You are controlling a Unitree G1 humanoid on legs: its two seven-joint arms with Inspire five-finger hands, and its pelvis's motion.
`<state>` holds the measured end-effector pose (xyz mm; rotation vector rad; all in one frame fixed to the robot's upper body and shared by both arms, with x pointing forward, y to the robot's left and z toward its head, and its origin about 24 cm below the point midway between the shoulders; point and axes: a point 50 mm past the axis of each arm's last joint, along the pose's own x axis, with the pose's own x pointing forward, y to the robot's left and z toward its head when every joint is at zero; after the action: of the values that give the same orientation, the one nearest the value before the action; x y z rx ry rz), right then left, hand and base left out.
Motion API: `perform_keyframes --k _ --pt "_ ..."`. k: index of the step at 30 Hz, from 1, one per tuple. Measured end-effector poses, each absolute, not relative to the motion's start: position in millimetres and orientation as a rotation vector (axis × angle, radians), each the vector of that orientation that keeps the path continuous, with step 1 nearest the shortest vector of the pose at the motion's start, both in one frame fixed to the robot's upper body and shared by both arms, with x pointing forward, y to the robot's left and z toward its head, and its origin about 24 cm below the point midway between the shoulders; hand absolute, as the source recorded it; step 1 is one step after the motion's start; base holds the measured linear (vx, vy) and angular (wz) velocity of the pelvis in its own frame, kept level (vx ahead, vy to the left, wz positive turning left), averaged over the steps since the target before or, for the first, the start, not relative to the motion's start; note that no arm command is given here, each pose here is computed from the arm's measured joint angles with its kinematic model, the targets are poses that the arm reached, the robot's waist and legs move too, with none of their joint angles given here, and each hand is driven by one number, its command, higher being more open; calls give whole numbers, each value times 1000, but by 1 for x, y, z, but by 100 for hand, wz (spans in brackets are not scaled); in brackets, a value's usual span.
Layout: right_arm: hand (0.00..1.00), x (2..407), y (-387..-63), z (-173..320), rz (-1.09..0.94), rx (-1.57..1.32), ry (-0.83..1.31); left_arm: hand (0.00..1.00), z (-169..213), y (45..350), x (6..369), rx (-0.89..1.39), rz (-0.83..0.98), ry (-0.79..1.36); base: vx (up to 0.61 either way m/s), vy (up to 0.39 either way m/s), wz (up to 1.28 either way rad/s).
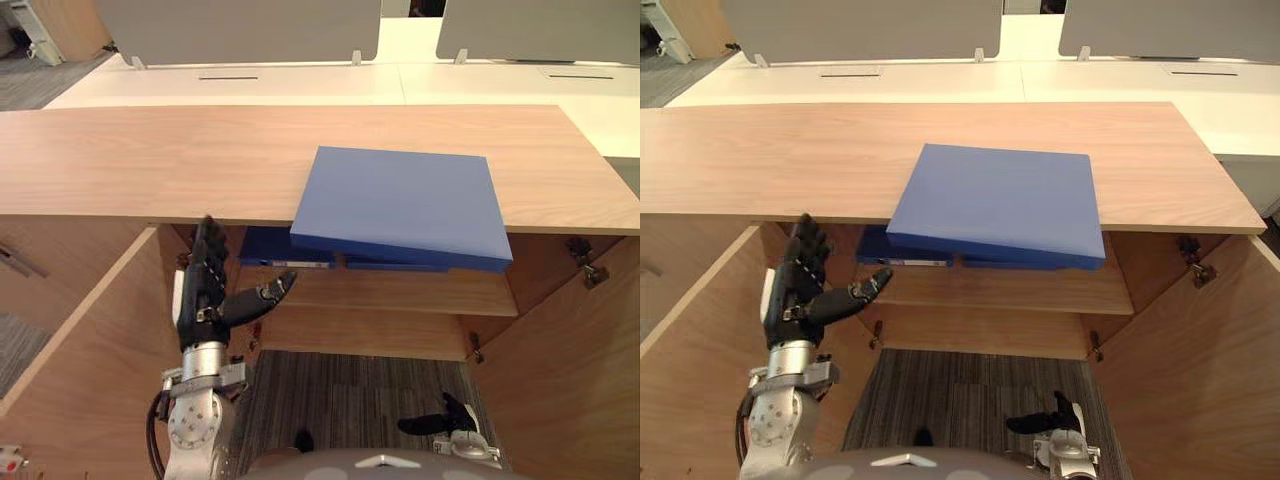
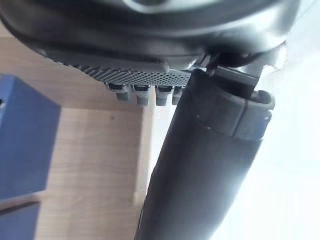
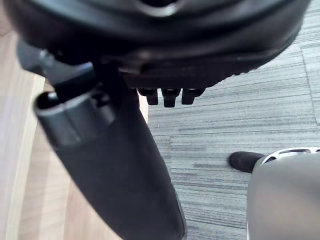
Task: Walk over to the cabinet, pick up the folder, carry it to the office cabinet, place the folder inside the office cabinet, then close the office cabinet door
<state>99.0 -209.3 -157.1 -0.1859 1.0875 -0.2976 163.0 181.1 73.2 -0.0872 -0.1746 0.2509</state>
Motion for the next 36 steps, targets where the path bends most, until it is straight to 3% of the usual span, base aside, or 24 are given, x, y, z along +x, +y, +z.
perform_keyframes --k 11,19,26,30,36 --pt "100 57 -218 -165 -262 -253 1219 100 128 178 165 12 181 -434 -21 -14 -2" --pt "100 55 -221 -166 -212 -276 1232 100 174 147 193 199 -185 -710 -31 -9 -5" --pt "100 45 -219 -167 -218 -266 1257 100 131 195 188 378 64 -494 0 -19 -7" --pt "100 45 -217 -168 -216 -261 1256 100 125 195 189 463 86 -472 -2 -6 1" --pt "100 46 -217 -168 -227 -267 1249 100 102 176 194 690 -38 -420 -12 -1 0"
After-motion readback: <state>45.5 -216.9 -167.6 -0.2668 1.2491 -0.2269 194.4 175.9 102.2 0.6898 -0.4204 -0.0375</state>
